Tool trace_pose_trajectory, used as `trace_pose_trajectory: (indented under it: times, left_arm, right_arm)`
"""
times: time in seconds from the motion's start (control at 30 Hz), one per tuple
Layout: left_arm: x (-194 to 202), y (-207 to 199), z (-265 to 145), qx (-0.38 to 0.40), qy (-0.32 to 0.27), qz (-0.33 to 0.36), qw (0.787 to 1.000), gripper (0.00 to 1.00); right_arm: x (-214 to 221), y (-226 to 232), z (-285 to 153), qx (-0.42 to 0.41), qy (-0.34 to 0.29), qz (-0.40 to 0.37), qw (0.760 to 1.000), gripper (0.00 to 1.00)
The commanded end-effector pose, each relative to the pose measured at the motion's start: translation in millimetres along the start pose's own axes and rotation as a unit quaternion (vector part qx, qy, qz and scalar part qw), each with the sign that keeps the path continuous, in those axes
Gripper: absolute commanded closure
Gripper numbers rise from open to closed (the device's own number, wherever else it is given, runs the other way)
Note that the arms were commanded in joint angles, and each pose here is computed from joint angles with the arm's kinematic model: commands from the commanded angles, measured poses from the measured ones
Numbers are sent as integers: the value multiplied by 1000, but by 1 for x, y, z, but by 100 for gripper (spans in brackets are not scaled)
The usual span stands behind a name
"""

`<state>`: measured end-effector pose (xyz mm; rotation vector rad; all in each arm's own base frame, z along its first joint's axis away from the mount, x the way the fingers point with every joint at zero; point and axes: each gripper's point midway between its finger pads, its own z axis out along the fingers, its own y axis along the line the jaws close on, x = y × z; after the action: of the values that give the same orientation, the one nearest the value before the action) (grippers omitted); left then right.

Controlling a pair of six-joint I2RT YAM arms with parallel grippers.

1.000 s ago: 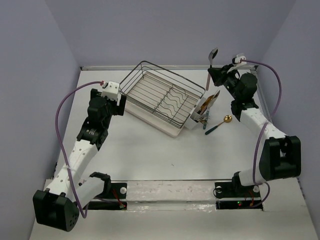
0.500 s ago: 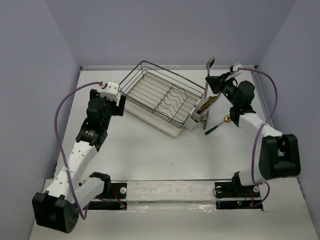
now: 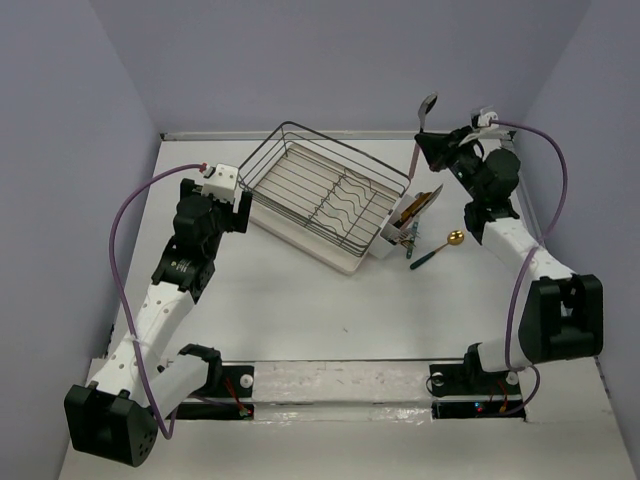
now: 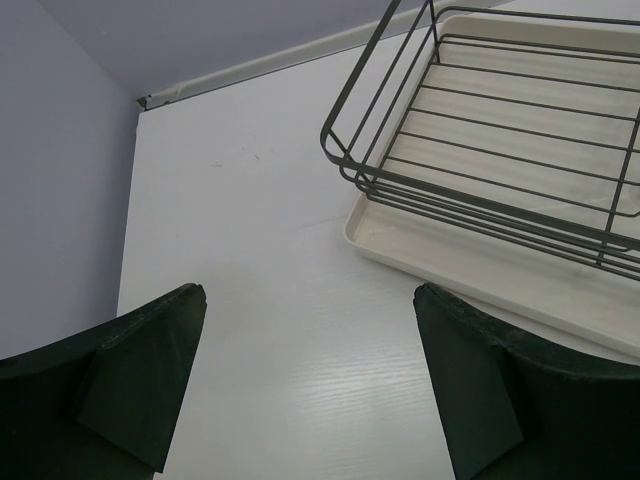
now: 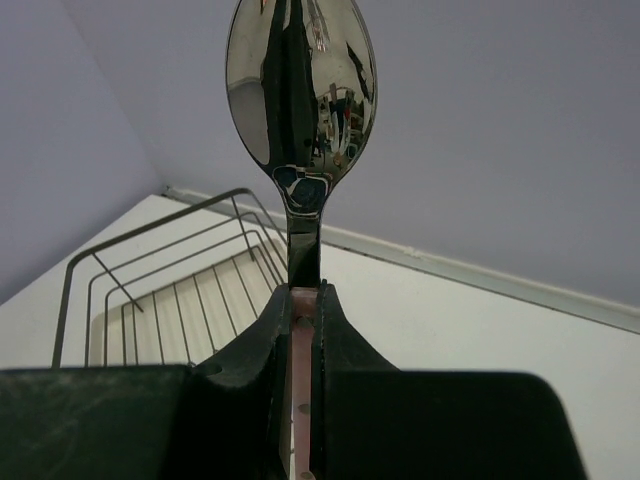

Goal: Sort the eating utensils into containers

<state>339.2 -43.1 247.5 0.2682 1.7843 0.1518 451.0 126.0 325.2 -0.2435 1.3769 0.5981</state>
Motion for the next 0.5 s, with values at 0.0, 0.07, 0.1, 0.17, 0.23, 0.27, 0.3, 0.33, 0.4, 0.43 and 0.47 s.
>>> trace_pose_trajectory:
  times: [0.0, 0.07, 0.1, 0.17, 0.23, 0.27, 0.3, 0.33, 0.4, 0.43, 0.47]
  left_arm:
    - [-27, 8, -4, -10, -36, -7, 999, 1]
    - [-26, 9, -4, -11, -35, -5, 999, 1]
    - [-26, 9, -4, -11, -35, -5, 999, 1]
    - [-26, 9, -4, -10, -34, -5, 999, 1]
    - [-27, 9, -4, -10, -36, -5, 999, 1]
    - [-26, 9, -4, -10, -35, -5, 999, 1]
    - [-26, 9, -5, -11, -36, -5, 999, 1]
    - [-25, 9, -5, -11, -35, -4, 999, 1]
    - [-25, 9, -5, -11, -34, -3, 999, 1]
    - [-25, 9, -4, -11, -33, -3, 999, 1]
    - [-25, 9, -4, -10, -34, -4, 999, 1]
  right_arm:
    - [-80, -4, -1, 26, -82, -1, 996, 100]
    - [-84, -17, -5, 37, -82, 2, 996, 100]
    - [-79, -20, -5, 41, -78, -2, 996, 100]
    - [-71, -33, -8, 55, -66, -5, 996, 100]
    - [-56, -42, -11, 54, -49, 9, 997, 100]
    - [-50, -42, -11, 52, -44, 14, 998, 100]
    - [-44, -47, -13, 54, -40, 16, 998, 100]
    - [-38, -45, -13, 45, -36, 18, 998, 100]
    - [-21, -44, -16, 25, -33, 29, 999, 100]
    - [-16, -43, -16, 18, -30, 32, 999, 100]
    - [-8, -42, -16, 11, -27, 36, 999, 100]
